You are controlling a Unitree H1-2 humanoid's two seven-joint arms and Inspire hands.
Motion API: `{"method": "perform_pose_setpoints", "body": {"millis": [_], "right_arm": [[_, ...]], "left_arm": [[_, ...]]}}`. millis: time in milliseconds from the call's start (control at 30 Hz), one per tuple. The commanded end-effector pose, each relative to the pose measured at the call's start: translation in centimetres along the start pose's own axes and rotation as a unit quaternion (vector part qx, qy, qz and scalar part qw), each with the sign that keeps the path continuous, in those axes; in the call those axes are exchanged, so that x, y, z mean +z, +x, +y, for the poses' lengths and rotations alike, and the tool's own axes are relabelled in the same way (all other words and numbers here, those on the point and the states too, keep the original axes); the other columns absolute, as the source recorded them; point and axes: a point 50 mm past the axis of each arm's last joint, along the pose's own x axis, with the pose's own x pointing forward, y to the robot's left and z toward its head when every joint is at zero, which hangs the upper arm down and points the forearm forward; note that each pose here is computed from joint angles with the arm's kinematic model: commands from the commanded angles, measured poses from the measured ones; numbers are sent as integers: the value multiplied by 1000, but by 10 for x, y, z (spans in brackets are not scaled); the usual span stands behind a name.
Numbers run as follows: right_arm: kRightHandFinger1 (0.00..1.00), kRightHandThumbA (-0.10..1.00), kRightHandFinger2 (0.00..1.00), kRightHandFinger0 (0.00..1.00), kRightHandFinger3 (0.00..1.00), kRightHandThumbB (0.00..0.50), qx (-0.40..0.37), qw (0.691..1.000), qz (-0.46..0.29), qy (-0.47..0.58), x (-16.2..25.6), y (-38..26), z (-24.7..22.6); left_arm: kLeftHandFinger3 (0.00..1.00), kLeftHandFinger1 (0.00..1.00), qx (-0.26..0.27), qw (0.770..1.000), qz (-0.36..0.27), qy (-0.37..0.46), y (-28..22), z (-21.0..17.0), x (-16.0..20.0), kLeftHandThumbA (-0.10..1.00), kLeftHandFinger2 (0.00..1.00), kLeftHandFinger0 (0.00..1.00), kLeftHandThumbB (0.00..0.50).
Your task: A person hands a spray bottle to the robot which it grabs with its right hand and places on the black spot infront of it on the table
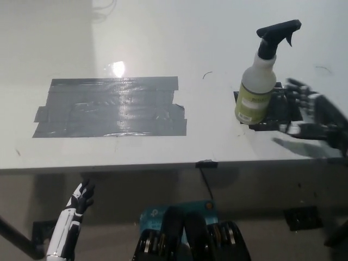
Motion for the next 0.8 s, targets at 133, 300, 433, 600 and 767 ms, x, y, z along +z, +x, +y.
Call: {"method": "perform_pose_setpoints", "body": {"millis": [133, 300, 433, 600, 767], "right_arm": [[1000, 869, 1000, 1000, 1000, 454, -6, 990, -138, 13, 66, -96, -28], [1000, 906, 1000, 1000, 1000, 458, 4, 983, -183, 16, 87, -131, -6], [1000, 1000, 1000, 1000, 1000, 460, 46, 973, -220, 44, 90, -160, 59], [1000, 1000, 1000, 1000, 1000, 350, 56, 974, -202, 89, 59, -151, 109], [1000, 1000, 1000, 1000, 1000, 248, 53, 983, -140, 103, 20, -132, 146]], "left_arm": [[1000, 1000, -4, 1000, -21, 7, 3, 4, 7, 1000, 1000, 1000, 37], [1000, 1000, -4, 1000, -25, 8, 3, 3, 7, 1000, 1000, 1000, 47], [1000, 1000, -13, 1000, -23, -1, -2, 0, 4, 1000, 1000, 1000, 57], [1000, 1000, -20, 1000, -22, 0, -7, -2, 0, 1000, 1000, 1000, 71], [1000, 1000, -24, 999, -25, -3, -11, -3, -1, 1000, 1000, 1000, 77]]}}
